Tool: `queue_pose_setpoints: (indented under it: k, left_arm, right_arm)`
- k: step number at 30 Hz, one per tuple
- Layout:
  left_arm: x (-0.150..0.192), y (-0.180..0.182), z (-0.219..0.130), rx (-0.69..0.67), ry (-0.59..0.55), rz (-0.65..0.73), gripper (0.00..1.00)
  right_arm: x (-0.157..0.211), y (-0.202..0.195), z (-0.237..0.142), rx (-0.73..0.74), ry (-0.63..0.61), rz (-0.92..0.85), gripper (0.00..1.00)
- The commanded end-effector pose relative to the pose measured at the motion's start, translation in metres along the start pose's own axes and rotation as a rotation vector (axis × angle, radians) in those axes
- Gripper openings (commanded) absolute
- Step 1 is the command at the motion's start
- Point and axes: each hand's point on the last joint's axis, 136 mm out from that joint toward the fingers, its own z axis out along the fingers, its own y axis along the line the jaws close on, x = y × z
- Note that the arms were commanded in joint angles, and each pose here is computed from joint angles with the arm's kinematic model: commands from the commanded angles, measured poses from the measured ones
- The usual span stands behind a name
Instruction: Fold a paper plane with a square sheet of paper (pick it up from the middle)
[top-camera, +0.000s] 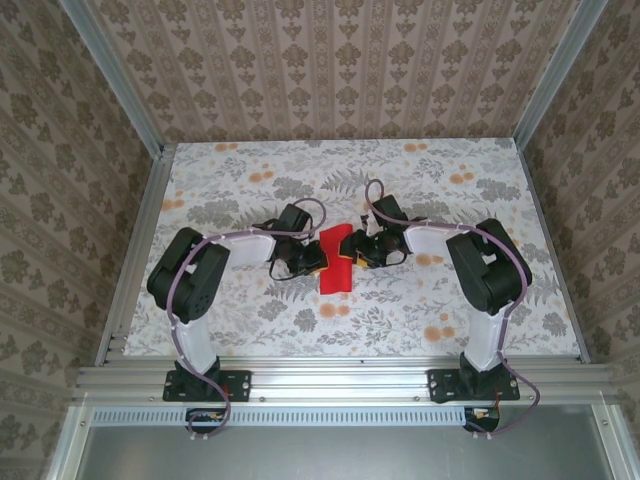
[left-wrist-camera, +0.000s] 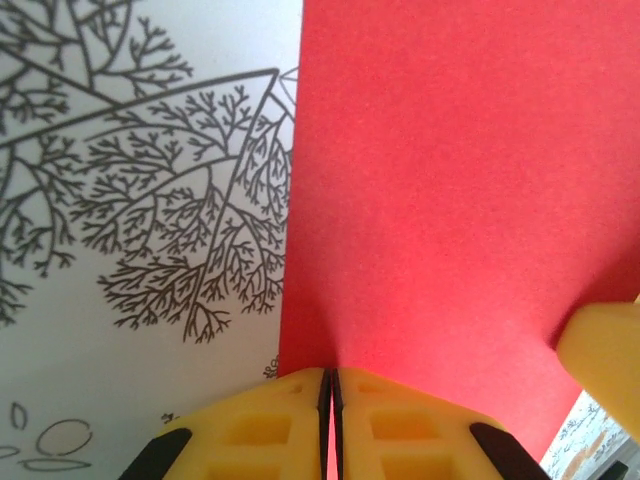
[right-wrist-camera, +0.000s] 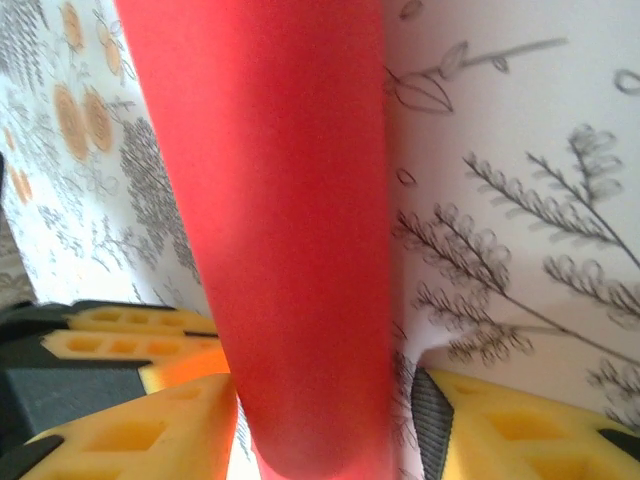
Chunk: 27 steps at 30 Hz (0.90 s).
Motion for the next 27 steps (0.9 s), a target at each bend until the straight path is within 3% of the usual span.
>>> queue_pose_setpoints:
  k: [1, 12, 27]
  left_arm:
    - [0.01, 0.017, 0.006, -0.084, 0.045, -0.001, 0.14]
    - [0.012, 0.01, 0.009, -0.087, 0.063, 0.021, 0.14]
    - [0.002, -0.011, -0.009, -0.054, 0.025, 0.049, 0.17]
  right_arm:
    - [0.004, -0.004, -0.02, 0.1, 0.006, -0.039, 0.55]
    - [0.004, 0.004, -0.014, 0.285, 0.02, -0.225, 0.59]
    - [-0.003, -0.015, -0.001, 0.377, 0.033, -0.243, 0.53]
